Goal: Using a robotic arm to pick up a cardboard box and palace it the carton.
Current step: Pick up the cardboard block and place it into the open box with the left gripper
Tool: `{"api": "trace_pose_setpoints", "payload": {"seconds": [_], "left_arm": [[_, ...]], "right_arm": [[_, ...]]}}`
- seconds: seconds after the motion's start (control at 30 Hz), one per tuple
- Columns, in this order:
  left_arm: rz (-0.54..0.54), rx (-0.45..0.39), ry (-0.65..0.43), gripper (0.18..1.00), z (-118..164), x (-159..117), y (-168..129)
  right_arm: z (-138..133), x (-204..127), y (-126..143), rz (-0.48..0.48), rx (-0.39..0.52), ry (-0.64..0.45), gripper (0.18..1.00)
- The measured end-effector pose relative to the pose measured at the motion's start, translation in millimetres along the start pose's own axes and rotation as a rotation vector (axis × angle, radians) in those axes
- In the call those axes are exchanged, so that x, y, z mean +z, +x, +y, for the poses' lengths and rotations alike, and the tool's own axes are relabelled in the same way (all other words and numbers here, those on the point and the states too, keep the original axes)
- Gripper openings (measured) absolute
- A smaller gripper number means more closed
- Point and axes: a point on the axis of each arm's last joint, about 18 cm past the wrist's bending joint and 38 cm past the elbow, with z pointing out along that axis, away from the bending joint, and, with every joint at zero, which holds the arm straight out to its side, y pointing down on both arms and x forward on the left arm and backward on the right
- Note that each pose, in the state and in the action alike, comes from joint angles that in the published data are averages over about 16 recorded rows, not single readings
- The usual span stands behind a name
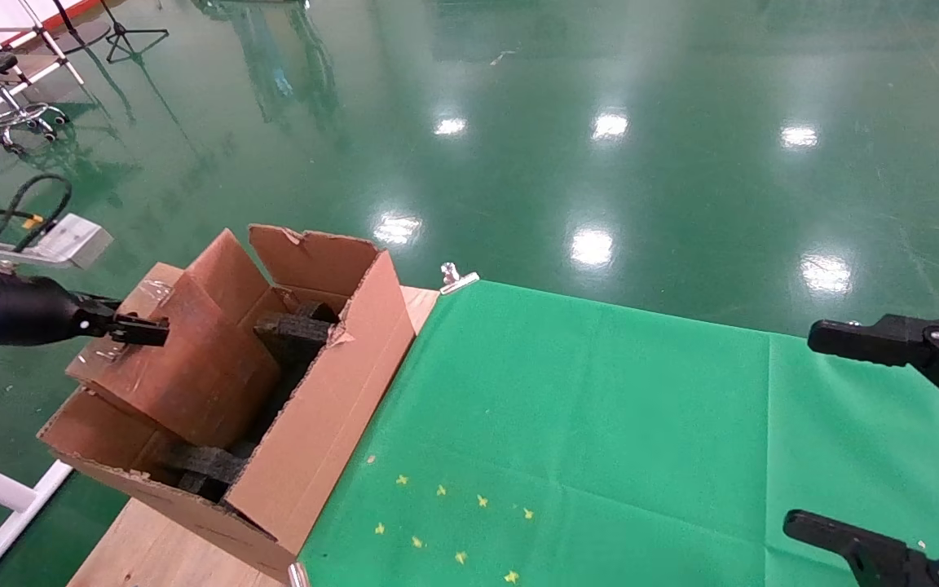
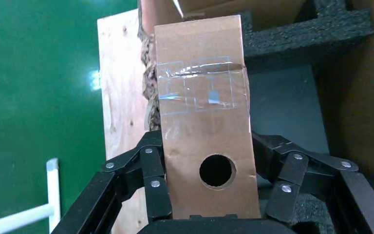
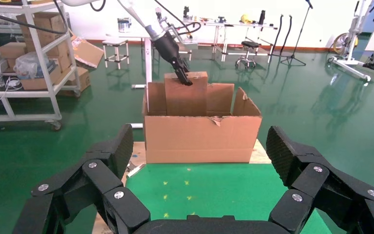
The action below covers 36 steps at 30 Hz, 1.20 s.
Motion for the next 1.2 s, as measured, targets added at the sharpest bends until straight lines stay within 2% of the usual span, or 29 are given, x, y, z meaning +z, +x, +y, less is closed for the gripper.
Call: {"api": "trace_pose_setpoints", "payload": {"seconds": [0.67, 1.2], "left_arm": [[-0.044, -0.066, -0.128, 0.381, 26, 63, 27], [-0.064, -0.088, -0.121, 0.393, 31, 76, 32]], "right_arm": [[0, 0, 0, 0.000, 0.000, 0.000, 1.001], [0, 0, 0, 0.000, 0.000, 0.000, 1.001]]}}
